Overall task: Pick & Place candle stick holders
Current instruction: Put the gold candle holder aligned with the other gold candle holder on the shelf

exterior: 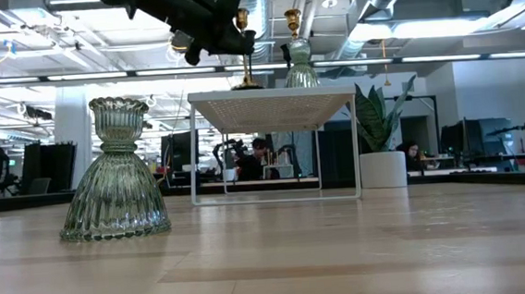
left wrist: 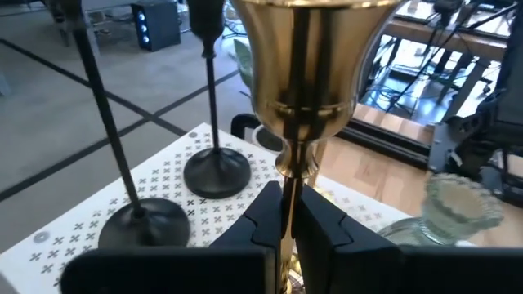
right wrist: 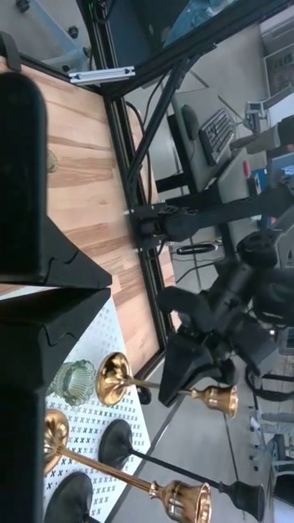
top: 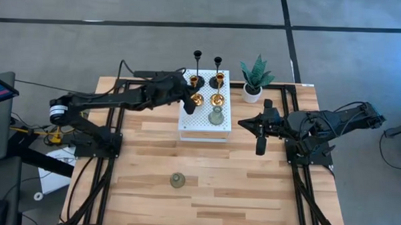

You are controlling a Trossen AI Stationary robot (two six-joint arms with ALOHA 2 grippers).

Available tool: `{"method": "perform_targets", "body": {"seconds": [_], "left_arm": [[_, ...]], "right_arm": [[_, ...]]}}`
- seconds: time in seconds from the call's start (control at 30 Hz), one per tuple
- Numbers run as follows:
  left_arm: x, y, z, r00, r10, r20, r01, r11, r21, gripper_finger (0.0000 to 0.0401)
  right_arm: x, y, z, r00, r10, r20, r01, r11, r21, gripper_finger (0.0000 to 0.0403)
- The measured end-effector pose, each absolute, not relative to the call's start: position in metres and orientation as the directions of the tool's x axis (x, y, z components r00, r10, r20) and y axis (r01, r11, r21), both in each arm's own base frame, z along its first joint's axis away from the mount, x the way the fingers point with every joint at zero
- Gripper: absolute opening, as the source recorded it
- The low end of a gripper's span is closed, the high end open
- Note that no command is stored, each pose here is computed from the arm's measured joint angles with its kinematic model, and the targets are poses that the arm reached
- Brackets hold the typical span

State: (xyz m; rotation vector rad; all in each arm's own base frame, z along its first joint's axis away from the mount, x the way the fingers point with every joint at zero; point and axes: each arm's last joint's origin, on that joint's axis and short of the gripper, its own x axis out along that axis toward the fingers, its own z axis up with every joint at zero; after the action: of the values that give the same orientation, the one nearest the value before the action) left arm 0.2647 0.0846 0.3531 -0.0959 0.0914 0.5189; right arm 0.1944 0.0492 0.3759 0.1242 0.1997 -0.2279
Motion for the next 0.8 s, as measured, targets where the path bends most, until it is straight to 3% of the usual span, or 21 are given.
{"method": "perform_targets", "body": {"seconds": [0.8], "left_arm": [[0.277,0.102,0.337,0.837,0.527,-0.148,-0.539,0.84,-0.059,0.0015]], "right_arm": [[0.194,0.049,0.376,0.954,-0.212,-0.212,0.237,0.966,0.099,0.0]]}}
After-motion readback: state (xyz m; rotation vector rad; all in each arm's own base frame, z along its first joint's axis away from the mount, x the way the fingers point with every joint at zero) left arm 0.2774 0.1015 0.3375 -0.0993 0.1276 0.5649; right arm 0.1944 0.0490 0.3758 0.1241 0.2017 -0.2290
